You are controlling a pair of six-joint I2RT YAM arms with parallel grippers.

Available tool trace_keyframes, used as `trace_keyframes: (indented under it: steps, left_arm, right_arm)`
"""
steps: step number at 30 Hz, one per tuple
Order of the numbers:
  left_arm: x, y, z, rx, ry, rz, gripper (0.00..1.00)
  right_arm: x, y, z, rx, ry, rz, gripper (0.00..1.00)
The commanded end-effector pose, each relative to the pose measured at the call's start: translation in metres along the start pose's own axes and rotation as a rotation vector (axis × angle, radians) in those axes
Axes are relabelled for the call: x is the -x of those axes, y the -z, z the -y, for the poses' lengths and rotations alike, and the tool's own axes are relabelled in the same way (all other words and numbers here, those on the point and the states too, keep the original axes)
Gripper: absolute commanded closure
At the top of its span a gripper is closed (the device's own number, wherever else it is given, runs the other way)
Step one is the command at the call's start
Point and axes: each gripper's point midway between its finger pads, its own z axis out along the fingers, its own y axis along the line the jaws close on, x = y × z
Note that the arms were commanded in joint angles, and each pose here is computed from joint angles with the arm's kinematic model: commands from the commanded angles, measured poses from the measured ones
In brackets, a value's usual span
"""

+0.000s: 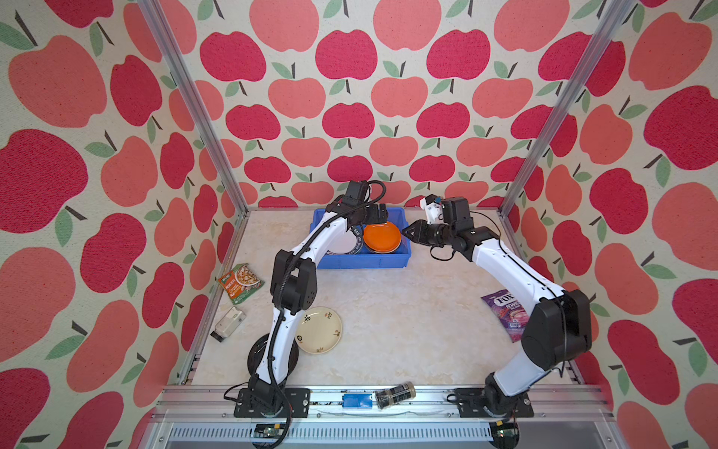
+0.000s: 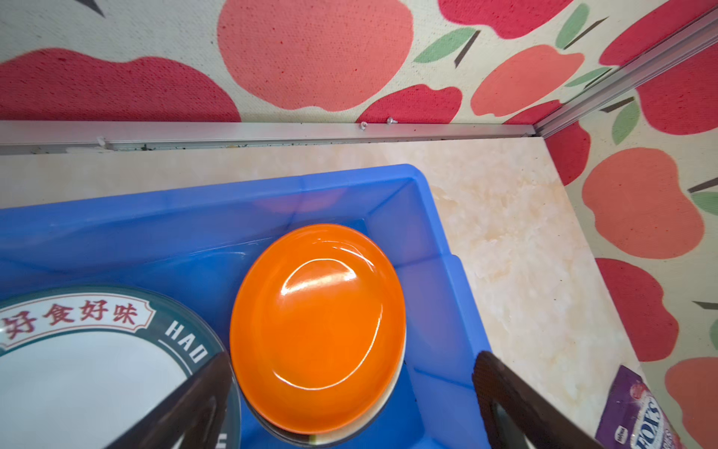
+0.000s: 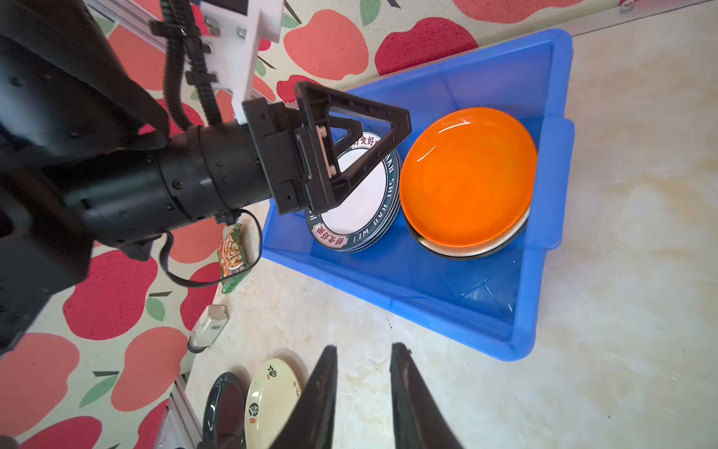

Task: Place the plates into the plastic bin on the countertop
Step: 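Raise the left gripper from the bin while the right gripper reaches toward the cream plate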

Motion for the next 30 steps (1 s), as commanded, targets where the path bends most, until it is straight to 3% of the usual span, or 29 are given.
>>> trace_keyframes:
  steps: [1,5,11,20,25,30]
  left_arm:
    - [0.0,0.042,0.012,-0.061,0.053,0.045,0.01]
    - [-0.05,0.096,0.024,-0.097,-0.006,0.067,0.01]
    - [-0.125,0.17,-0.003,0.15,-0.105,0.008,0.01]
    - [-0.183,0.244,-0.025,0.126,0.055,0.016,0.01]
    - [-0.208,0.251,-0.035,0.042,0.204,0.008,0.01]
    - [-0.224,0.248,-0.043,-0.024,0.319,-0.005,0.0]
  right_arm:
    - [-0.025,0.003,-0.019,-0.018,0.131,-0.037,0.73]
    - [-0.06,-0.005,-0.039,-0.063,0.285,-0.093,0.73]
    - [-0.114,-0.02,-0.061,-0.153,0.561,-0.163,0.73]
    - [-0.184,-0.069,-0.092,0.098,0.294,-0.346,0.75]
    - [-0.217,-0.095,-0.104,0.234,0.152,-0.455,0.76]
    - [-0.246,-0.108,-0.11,0.296,0.095,-0.597,0.73]
